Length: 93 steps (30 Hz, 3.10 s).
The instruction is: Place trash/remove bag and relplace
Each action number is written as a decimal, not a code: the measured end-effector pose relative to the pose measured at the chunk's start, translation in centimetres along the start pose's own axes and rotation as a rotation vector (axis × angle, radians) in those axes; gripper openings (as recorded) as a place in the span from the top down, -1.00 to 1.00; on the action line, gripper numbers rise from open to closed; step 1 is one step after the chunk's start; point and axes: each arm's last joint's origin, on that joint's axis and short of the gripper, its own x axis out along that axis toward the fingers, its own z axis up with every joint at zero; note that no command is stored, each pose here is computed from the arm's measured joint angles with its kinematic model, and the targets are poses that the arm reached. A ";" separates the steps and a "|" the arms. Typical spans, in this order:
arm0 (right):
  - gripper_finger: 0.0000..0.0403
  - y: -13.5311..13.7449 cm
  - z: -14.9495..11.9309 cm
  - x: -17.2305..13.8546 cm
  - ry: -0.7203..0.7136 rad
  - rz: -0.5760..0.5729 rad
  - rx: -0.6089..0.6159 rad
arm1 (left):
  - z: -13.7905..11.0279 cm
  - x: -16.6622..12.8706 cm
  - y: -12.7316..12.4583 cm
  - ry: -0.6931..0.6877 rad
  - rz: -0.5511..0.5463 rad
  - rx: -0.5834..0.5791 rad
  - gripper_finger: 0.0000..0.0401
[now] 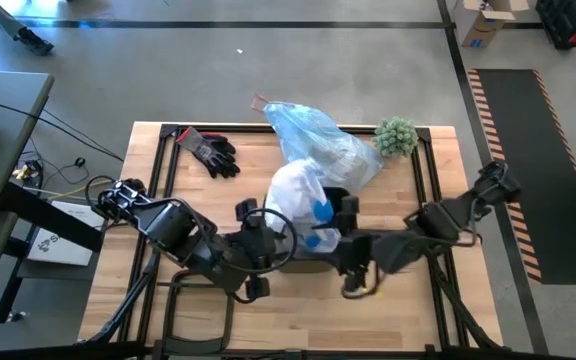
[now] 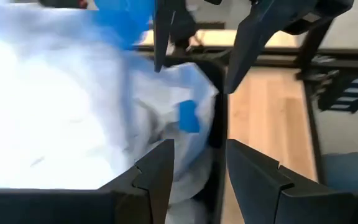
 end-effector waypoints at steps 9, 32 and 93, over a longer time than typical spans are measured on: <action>-0.22 -2.7 -1.6 1.7 0.147 -0.055 -0.012 | -0.3 0.2 0.2 0.013 0.047 0.001 0.35; -0.22 -3.2 -0.2 -7.6 0.291 -0.044 0.288 | 0.6 7.3 0.6 0.016 0.274 0.376 0.35; 1.00 -6.0 5.3 -7.5 -0.017 0.127 0.211 | 4.5 5.9 0.1 -0.106 0.500 1.158 0.29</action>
